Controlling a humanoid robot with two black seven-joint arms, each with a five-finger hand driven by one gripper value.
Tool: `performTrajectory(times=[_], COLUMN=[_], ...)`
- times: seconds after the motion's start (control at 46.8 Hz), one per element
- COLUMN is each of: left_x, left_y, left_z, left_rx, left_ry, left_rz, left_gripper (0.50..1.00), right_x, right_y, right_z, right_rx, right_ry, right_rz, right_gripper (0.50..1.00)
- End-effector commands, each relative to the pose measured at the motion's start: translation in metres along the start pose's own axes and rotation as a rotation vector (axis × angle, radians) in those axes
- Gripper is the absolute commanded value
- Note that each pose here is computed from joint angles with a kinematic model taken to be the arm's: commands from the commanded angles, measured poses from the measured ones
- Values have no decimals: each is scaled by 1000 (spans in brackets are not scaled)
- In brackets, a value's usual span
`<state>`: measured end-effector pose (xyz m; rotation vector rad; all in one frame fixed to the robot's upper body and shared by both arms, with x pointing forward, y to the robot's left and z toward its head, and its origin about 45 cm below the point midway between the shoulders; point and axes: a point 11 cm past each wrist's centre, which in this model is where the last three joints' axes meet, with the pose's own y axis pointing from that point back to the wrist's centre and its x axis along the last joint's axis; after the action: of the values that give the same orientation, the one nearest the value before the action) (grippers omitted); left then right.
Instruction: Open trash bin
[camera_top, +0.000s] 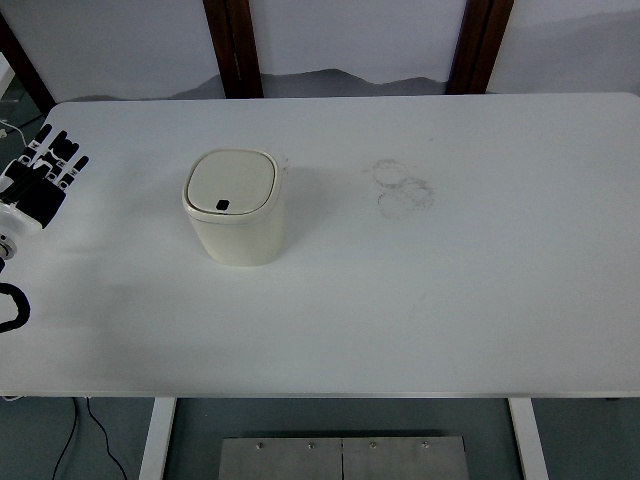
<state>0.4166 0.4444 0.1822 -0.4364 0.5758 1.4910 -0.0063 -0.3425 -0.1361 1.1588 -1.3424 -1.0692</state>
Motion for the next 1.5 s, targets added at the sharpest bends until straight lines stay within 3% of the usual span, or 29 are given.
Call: performTrajectory(times=[0.0,0.406,0.641,0.812,1.154,1.474], left_x=[1,-6,-23,-42,-126,-200], left_y=[0,-6,-18,-30,-54,-49], left_z=[0,7,26,47,57,52], left_rx=[0,-12,-28,-9,118,225], left_ry=[-2,-7,-52,-195,-486,-737], left_rz=[7,-9,-45,-99,-302,-540], left_gripper=[1000,1000,1000,1000,1000,1000], right_x=[0,0,0,0,0,0], right_y=[0,0,0,0,0,0], right_z=[0,0,1,1,1,0], right_rx=[0,0,-1,-1,-1,0], right_ry=[-1,-1,-1,-1,-1,-1], right_rz=[0,0,0,0,0,0], right_gripper=[993,991,993,993,993,993])
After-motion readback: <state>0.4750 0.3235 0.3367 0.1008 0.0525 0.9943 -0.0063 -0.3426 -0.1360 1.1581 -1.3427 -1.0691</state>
